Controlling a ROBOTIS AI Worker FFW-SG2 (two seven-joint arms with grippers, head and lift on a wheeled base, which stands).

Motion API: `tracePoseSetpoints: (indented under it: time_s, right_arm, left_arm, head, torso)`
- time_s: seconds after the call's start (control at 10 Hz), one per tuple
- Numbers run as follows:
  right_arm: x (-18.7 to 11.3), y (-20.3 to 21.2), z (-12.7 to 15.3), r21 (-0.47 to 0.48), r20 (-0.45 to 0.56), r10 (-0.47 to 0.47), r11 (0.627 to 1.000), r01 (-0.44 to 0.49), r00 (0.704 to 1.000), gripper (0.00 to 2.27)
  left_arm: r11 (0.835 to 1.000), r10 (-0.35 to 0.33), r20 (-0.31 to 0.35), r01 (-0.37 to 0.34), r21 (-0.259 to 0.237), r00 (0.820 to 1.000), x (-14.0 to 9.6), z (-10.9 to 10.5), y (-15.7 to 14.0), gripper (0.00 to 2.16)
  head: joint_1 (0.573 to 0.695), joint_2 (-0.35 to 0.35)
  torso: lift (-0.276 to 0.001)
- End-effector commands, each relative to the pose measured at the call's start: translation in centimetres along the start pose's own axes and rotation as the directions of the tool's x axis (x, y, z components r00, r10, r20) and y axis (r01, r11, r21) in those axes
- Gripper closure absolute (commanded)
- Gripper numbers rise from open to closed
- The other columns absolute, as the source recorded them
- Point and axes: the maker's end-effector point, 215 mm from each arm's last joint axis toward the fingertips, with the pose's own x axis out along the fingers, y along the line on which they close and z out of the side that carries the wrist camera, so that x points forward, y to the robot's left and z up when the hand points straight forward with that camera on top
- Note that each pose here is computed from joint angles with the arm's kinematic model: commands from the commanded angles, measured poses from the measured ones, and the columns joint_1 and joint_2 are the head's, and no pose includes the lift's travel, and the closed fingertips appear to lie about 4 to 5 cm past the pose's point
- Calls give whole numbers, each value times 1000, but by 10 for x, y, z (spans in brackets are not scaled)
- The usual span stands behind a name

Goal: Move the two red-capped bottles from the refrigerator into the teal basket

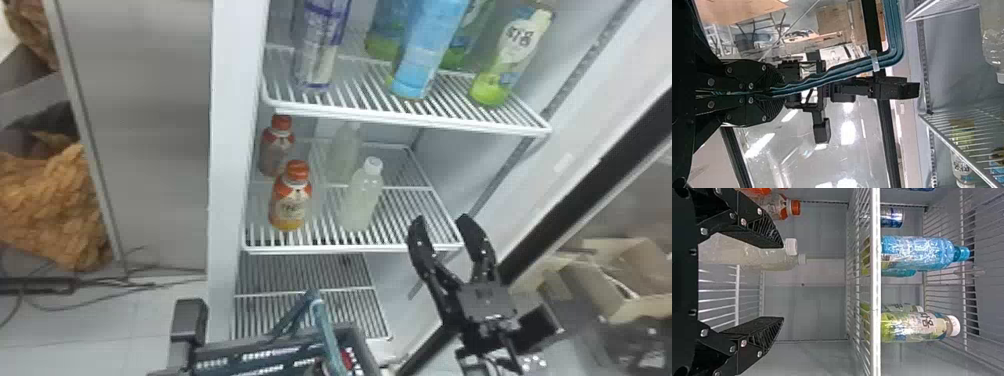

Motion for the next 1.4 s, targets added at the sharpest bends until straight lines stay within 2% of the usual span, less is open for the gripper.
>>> tracePoseSetpoints:
  time_s: [0.0,1.3]
  right_arm:
    - [-2,0,-11,5,-23,-1,1000,1,1000,409]
    - [-4,0,-12,-23,-39,-4,1000,3,999,427]
  left_arm:
    - [1000,-2,-3,2,0,1000,1,-1,-1,1111]
    - [1000,-18,-3,18,-11,1000,3,-4,-4,1111]
  head:
    - [695,-350]
    - [695,-350]
  torso:
    - [-228]
    - [-228]
